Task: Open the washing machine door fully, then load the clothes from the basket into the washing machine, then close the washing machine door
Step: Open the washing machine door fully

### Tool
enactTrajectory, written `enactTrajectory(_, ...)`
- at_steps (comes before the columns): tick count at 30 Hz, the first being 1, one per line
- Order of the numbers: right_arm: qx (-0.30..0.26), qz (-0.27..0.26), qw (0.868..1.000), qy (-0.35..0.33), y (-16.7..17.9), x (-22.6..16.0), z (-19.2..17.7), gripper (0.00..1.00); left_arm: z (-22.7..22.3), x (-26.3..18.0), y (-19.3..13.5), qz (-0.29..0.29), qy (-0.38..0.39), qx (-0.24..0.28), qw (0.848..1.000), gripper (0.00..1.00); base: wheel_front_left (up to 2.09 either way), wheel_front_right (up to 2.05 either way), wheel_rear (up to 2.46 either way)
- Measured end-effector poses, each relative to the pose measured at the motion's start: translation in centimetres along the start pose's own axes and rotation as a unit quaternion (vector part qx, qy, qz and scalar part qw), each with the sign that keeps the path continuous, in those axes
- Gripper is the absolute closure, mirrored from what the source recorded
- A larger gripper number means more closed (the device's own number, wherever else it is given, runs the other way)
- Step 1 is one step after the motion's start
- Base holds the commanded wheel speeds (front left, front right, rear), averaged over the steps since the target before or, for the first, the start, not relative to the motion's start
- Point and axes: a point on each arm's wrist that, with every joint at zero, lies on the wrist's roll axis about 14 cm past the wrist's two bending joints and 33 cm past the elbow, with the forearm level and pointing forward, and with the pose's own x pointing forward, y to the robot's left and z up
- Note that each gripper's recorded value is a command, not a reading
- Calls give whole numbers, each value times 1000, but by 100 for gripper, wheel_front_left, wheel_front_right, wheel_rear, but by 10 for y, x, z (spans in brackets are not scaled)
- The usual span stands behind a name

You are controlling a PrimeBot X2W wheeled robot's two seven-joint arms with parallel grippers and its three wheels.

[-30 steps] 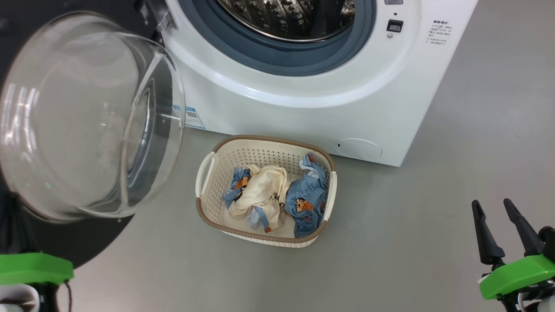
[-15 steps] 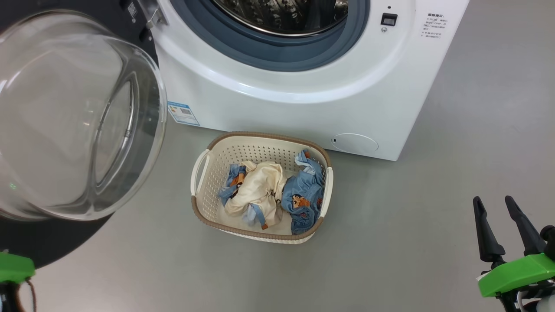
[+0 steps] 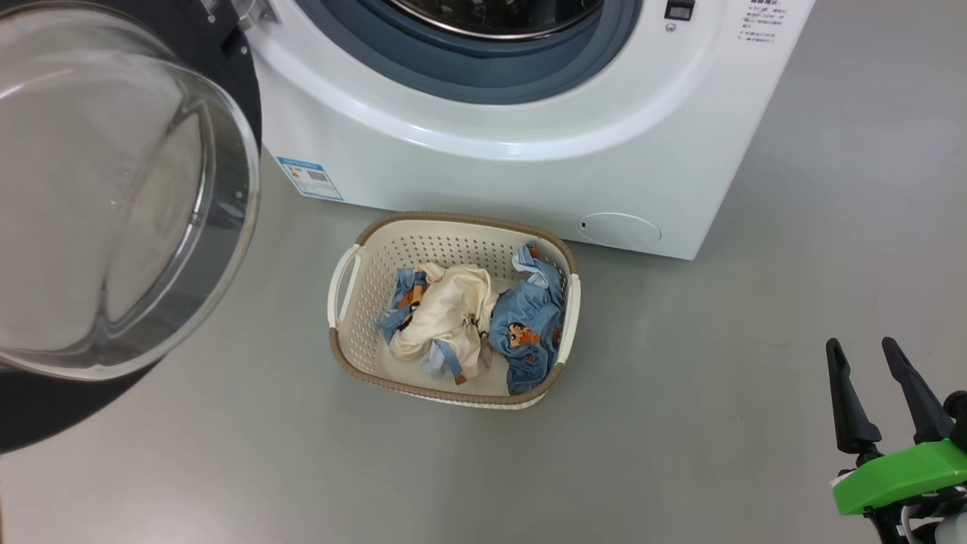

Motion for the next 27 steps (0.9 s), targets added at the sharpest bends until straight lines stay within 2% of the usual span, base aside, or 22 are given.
enactTrajectory(15, -3, -4, 1000, 17, -10, 4, -14, 0, 6, 37, 33, 40, 10, 14, 999, 100, 0, 0, 0)
enactTrajectory(27, -10, 5, 1000, 24, -12, 10, -20, 0, 5, 55, 38, 47, 25, 33, 998, 100, 0, 0, 0)
